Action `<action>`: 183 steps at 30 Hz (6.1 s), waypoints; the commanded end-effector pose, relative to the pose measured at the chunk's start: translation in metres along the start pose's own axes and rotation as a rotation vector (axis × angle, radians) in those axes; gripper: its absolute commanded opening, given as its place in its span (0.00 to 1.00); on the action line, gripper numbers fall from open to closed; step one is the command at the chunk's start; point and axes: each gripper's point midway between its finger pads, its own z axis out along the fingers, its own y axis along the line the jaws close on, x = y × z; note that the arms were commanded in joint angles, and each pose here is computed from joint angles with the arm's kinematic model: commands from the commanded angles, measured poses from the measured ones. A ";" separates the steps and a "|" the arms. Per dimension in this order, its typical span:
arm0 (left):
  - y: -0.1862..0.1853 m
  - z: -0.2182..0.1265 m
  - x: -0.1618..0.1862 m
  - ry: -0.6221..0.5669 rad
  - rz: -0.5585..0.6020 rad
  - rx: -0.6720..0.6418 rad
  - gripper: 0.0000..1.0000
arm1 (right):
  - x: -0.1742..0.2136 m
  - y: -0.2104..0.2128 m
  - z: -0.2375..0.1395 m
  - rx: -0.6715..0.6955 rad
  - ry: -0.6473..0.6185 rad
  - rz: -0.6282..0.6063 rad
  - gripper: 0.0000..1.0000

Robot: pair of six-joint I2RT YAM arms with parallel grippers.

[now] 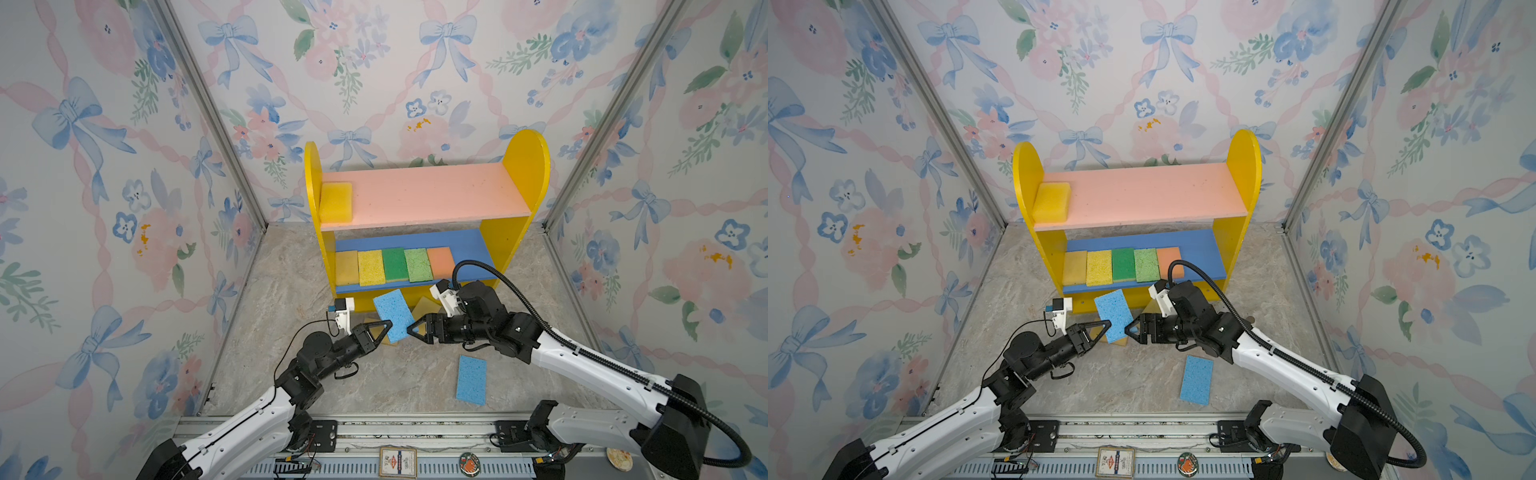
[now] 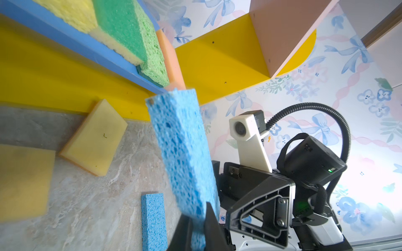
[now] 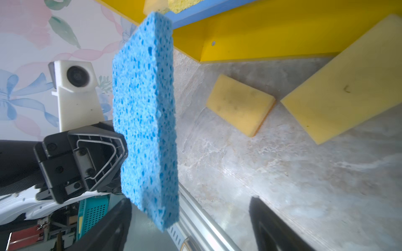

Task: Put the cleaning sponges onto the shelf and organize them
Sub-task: 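Lift the blue sponge toward the left gripper while the left gripper reaches in, then carry the blue sponge to the pink top shelf while the left gripper withdraws, then set the blue sponge upright beside the yellow sponge and open the right gripper, then withdraw the right gripper down to the remaining blue sponge on the table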

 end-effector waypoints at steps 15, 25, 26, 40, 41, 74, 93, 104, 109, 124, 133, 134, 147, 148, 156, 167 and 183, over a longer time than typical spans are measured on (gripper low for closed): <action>-0.007 -0.012 -0.001 -0.001 -0.040 0.058 0.13 | -0.013 0.035 0.002 -0.141 -0.049 0.006 0.40; -0.006 -0.015 -0.003 -0.010 -0.042 0.063 0.23 | -0.015 0.034 0.005 -0.130 -0.055 0.018 0.09; -0.007 -0.015 -0.003 -0.011 -0.040 0.066 0.33 | -0.016 0.035 0.004 -0.129 -0.057 0.015 0.08; -0.041 -0.055 -0.072 -0.143 0.355 -0.204 0.98 | -0.038 0.098 -0.067 -0.070 -0.133 -0.232 0.07; -0.040 -0.061 -0.080 -0.160 0.413 -0.278 0.98 | -0.042 0.107 -0.076 -0.082 -0.150 -0.275 0.07; 0.019 -0.098 -0.118 -0.222 0.798 -0.742 0.98 | -0.262 0.173 -0.042 0.024 -0.478 -0.059 0.06; 0.018 -0.097 -0.117 -0.221 0.801 -0.732 0.98 | -0.267 0.156 -0.030 0.069 -0.470 -0.053 0.76; 0.021 -0.096 -0.116 -0.213 0.797 -0.737 0.98 | -0.262 0.156 0.003 0.058 -0.409 -0.110 0.72; 0.020 -0.096 -0.116 -0.213 0.799 -0.734 0.98 | -0.258 0.144 0.006 0.120 -0.394 -0.151 0.71; 0.022 -0.095 -0.116 -0.208 0.797 -0.737 0.98 | -0.240 0.114 0.006 0.341 -0.286 -0.487 0.69; 0.024 -0.095 -0.116 -0.206 0.796 -0.744 0.98 | -0.241 0.106 0.000 0.360 -0.270 -0.494 0.69; 0.024 -0.095 -0.116 -0.204 0.796 -0.745 0.98 | -0.242 0.106 -0.002 0.359 -0.275 -0.486 0.69; 0.024 -0.095 -0.116 -0.205 0.795 -0.745 0.98 | -0.241 0.124 -0.004 0.214 -0.272 -0.413 0.71; 0.023 -0.095 -0.116 -0.208 0.796 -0.744 0.98 | -0.240 0.127 -0.001 0.194 -0.266 -0.414 0.71; 0.024 -0.095 -0.116 -0.205 0.796 -0.743 0.98 | -0.241 0.150 0.017 0.041 -0.255 -0.387 0.72; 0.024 -0.095 -0.116 -0.205 0.796 -0.746 0.98 | -0.249 0.131 -0.011 0.158 -0.330 -0.353 0.74; 0.017 -0.085 -0.107 -0.159 0.814 -0.669 0.98 | -0.181 0.107 -0.127 0.198 -0.411 -0.329 0.97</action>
